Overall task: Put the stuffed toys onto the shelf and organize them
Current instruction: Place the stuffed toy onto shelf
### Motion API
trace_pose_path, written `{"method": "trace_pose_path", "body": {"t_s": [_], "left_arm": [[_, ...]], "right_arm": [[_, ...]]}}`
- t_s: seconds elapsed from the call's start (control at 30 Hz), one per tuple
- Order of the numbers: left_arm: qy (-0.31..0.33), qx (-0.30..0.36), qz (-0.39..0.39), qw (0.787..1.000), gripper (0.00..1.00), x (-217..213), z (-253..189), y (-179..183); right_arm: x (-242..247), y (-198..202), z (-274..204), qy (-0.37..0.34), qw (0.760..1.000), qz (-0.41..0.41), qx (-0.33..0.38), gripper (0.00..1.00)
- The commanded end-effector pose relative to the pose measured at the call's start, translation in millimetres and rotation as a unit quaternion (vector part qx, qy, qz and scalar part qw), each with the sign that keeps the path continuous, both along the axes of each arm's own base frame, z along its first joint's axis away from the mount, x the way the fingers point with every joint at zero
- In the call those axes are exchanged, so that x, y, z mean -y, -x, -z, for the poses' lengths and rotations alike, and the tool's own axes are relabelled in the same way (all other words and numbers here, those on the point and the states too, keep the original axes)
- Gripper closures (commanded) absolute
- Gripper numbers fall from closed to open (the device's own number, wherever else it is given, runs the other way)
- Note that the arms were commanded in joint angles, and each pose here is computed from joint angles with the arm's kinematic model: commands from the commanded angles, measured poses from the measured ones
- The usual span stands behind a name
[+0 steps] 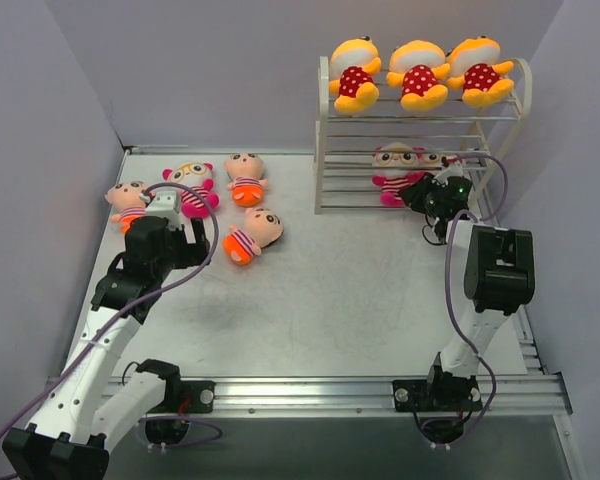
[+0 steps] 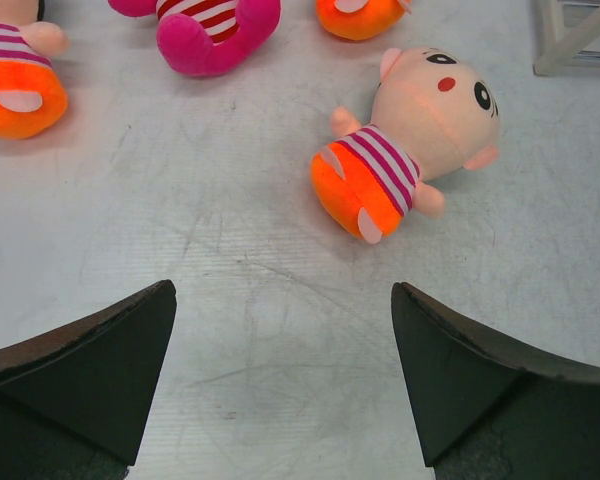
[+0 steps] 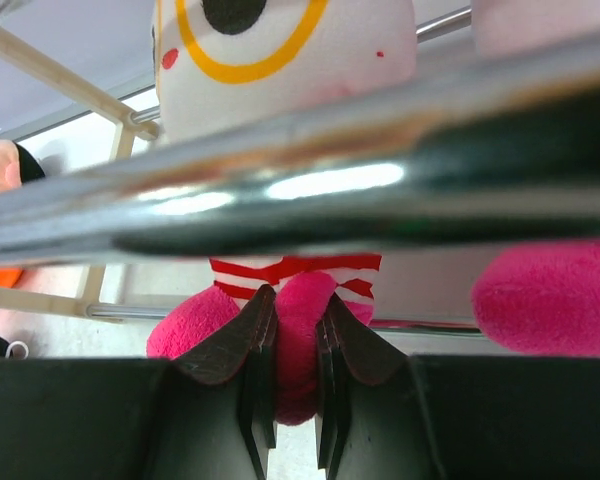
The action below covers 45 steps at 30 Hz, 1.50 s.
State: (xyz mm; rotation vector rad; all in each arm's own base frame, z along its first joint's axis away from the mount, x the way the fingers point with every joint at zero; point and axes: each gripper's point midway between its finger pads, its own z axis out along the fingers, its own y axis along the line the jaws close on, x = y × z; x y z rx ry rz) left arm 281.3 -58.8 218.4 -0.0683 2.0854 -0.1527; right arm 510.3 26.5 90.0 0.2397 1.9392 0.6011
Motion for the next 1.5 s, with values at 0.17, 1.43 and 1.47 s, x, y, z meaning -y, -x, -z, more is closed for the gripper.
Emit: {"method": "trace_pose_path", "body": {"t_s": [0.17,1.43,1.47], "left_arm": [[-0.004,0.016,0.004,1.0,0.03,1,-11,-3],[0.001,0.024,0.009,1.0,0.03,1,-14,2],[0.001,0.025,0.01,1.0,0.03,2,-15,2]], "right_arm": [[1,-18,-25,0.008,0.999,-0.009,0.043,0.89],[6,1,-42,-0.009,0.999,0.03,0.041,0.41],[7,2,-41,-0.011,0.999,0.032,0.039,0.4]]}}
